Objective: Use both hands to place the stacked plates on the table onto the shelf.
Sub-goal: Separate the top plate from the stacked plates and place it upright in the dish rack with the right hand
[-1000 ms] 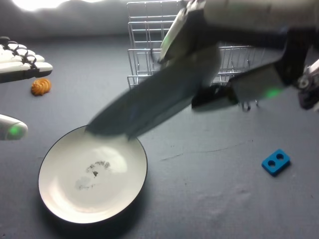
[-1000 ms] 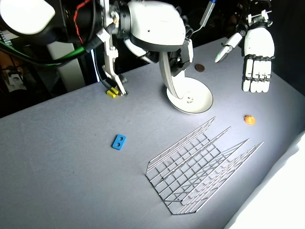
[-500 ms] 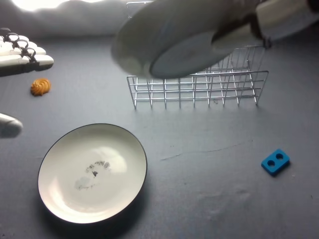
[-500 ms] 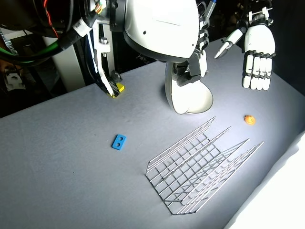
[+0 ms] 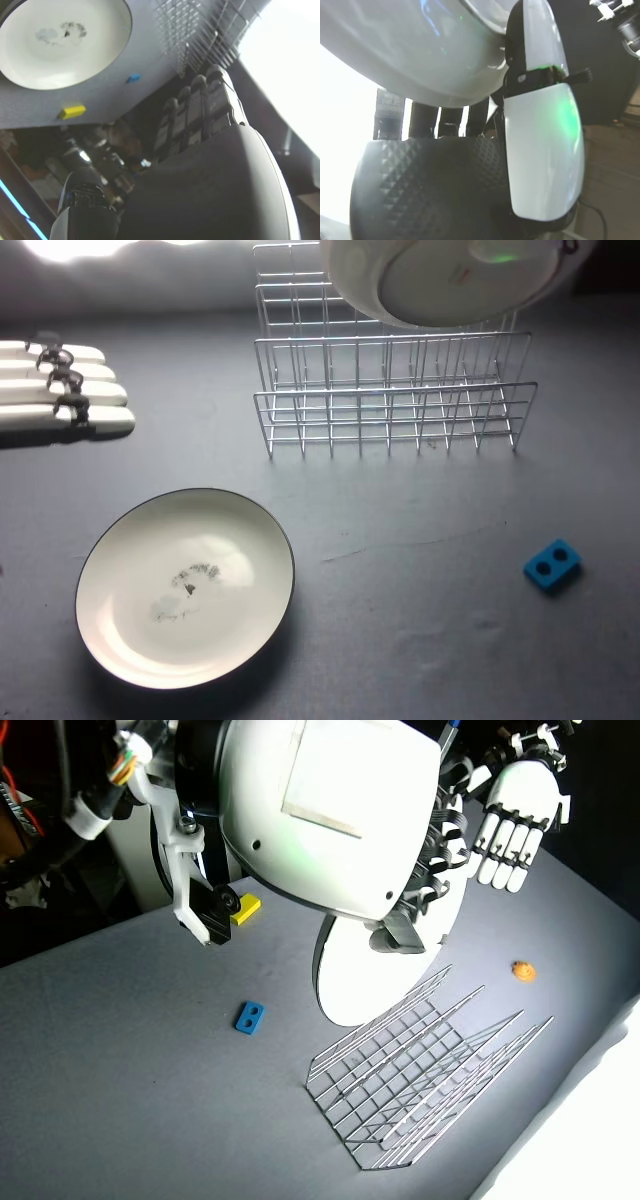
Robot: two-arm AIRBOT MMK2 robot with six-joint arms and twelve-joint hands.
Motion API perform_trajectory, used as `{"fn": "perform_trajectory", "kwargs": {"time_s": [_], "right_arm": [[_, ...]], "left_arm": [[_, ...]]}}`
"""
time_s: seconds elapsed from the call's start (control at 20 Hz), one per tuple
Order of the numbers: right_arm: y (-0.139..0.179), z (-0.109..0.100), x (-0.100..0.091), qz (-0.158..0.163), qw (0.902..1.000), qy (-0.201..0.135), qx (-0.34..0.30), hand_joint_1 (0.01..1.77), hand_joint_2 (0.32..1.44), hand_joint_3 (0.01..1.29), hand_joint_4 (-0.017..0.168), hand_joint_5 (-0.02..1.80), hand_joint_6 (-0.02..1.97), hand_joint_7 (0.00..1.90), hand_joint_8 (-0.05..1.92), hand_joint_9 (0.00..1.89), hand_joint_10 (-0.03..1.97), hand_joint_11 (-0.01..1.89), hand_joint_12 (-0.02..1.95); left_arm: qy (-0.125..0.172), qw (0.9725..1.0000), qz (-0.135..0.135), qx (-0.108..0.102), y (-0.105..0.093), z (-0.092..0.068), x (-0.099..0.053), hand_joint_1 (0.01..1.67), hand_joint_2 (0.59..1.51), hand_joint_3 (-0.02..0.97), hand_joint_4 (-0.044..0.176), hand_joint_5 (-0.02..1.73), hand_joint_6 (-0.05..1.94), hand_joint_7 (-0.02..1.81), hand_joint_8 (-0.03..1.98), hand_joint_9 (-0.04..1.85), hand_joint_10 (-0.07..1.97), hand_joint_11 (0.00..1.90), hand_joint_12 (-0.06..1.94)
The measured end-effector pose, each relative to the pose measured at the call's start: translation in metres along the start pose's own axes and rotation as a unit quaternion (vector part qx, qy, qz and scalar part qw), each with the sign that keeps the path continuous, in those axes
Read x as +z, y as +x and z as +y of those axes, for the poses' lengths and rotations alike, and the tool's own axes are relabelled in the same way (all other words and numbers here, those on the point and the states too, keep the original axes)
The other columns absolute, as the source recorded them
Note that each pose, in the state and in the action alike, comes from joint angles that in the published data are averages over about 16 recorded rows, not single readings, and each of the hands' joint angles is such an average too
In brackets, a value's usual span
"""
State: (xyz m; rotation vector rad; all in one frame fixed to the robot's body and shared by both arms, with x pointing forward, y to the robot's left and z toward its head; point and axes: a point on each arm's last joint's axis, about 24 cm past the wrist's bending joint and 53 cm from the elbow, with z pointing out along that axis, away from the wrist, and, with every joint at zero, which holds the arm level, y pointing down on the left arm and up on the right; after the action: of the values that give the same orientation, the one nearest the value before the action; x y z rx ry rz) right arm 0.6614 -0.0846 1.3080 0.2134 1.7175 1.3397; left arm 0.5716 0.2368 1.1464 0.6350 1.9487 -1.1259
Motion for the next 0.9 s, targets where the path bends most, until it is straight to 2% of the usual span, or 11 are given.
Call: {"fn": "perform_trajectory", "kwargs": {"time_s": [0.2, 0.45, 0.7, 0.9], "right_arm": [[-0.009, -0.010, 0.008, -0.007, 0.9999, 0.009, 0.001, 1.23, 0.96, 0.01, -0.007, 1.01, 0.80, 1.18, 0.78, 1.42, 0.02, 0.94, 1.03], [-0.015, -0.025, 0.021, -0.009, 0.9997, 0.021, -0.001, 1.24, 0.96, 0.01, -0.008, 1.01, 0.81, 1.17, 0.79, 1.41, 0.02, 0.93, 1.03], [-0.014, -0.041, 0.034, -0.007, 0.9994, 0.034, 0.002, 1.24, 0.97, 0.01, -0.008, 1.01, 0.81, 1.17, 0.79, 1.39, 0.01, 0.92, 1.03], [-0.012, -0.053, 0.042, -0.004, 0.9989, 0.046, 0.010, 1.24, 0.98, 0.01, -0.008, 1.01, 0.80, 1.17, 0.79, 1.39, 0.01, 0.91, 1.03]], "left_arm": [[0.041, 0.9989, 0.021, 0.013, 0.011, -0.015, -0.002, 0.01, 1.073, 0.010, 0.001, 0.04, 0.02, 0.02, 0.00, 0.02, 0.01, 0.02, 0.01], [0.077, 0.9960, 0.039, 0.023, 0.022, -0.027, -0.005, 0.01, 1.075, 0.011, 0.001, 0.05, 0.02, 0.03, 0.00, 0.02, 0.01, 0.01, 0.01], [0.104, 0.9927, 0.053, 0.032, 0.032, -0.035, -0.007, 0.01, 1.077, 0.011, 0.001, 0.05, 0.02, 0.03, 0.00, 0.02, 0.01, 0.01, 0.01], [0.117, 0.9907, 0.062, 0.031, 0.039, -0.039, -0.009, 0.01, 1.078, 0.011, 0.001, 0.05, 0.02, 0.02, 0.00, 0.02, 0.01, 0.01, 0.01]]}}
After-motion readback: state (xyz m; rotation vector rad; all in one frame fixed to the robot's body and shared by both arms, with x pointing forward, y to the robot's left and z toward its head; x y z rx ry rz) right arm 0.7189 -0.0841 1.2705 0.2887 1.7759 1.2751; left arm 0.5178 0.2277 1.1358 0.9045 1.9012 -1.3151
